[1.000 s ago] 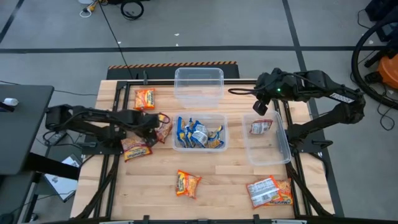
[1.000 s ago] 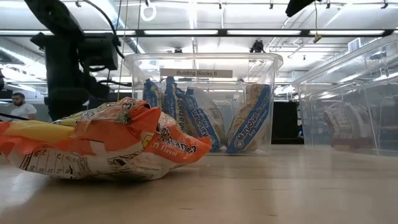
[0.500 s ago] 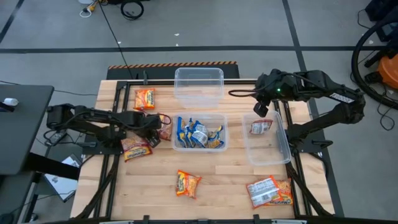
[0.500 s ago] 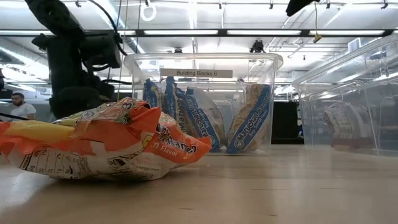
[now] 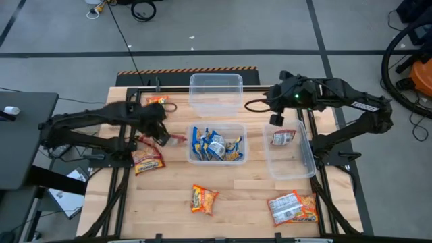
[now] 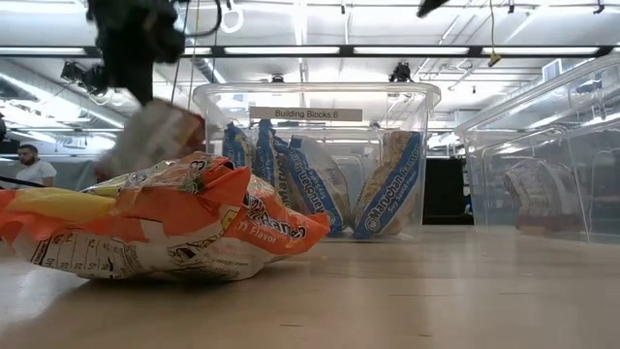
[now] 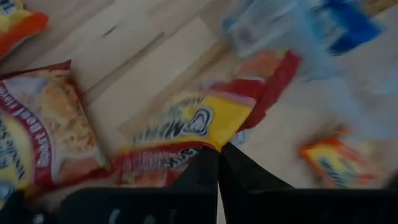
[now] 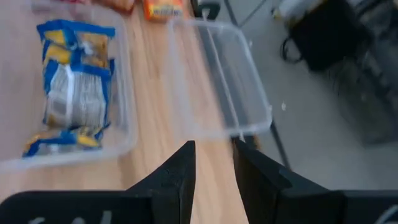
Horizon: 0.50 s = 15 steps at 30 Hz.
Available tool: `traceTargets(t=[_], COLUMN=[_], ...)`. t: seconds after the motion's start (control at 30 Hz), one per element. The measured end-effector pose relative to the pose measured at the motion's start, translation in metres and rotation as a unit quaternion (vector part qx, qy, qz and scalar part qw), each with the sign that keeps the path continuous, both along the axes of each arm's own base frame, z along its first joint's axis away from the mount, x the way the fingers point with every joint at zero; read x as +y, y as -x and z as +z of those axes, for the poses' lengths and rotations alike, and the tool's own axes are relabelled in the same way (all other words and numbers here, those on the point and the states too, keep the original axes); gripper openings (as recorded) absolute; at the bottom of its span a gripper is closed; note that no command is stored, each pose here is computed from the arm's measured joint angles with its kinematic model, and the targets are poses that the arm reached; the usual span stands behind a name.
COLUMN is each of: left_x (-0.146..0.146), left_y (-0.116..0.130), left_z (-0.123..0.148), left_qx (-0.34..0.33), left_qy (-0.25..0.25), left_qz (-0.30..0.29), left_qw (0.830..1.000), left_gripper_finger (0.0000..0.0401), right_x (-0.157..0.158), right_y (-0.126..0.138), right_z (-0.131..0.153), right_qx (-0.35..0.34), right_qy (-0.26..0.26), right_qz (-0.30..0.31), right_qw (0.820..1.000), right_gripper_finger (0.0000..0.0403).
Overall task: Sort Maruchan noodles
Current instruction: Put the red noodle pack into the bottom right transparent bin
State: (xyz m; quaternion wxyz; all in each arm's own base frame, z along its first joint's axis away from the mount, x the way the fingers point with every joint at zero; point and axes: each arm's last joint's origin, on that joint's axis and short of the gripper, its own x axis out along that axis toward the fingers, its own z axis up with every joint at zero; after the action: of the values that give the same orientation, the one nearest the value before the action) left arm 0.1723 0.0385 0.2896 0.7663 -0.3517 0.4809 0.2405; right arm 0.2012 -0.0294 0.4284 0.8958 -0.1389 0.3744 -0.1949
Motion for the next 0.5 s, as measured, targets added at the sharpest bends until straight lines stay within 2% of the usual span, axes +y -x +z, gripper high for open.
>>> traceTargets(t=[0.13, 0.23, 0.37, 0.5], left_x=[0.003, 0.005, 0.004, 0.003], left_y=[0.009, 0.014, 0.020, 0.022], left_z=[0.042, 0.071, 0.108, 0.128], left_qx=[-0.023, -0.058, -0.125, -0.174], left_qy=[0.015, 0.010, -0.005, -0.029], left_qz=[0.010, 0.028, 0.026, 0.007], left_qw=[1.000, 0.998, 0.992, 0.984], left_gripper_finger=[0.0002, 0.0002, 0.0001, 0.0001], right_x=[0.000, 0.001, 0.002, 0.003], right_y=[-0.029, -0.058, -0.101, -0.137], right_z=[0.006, 0.009, 0.005, -0.008], right_qx=[-0.069, -0.133, -0.215, -0.253], right_qy=[0.012, 0.005, -0.021, -0.037], right_qz=[0.051, 0.111, 0.160, 0.199], right_qw=[0.996, 0.985, 0.963, 0.946], right_gripper_finger=[0.0115, 0.0128, 0.0167, 0.0221])
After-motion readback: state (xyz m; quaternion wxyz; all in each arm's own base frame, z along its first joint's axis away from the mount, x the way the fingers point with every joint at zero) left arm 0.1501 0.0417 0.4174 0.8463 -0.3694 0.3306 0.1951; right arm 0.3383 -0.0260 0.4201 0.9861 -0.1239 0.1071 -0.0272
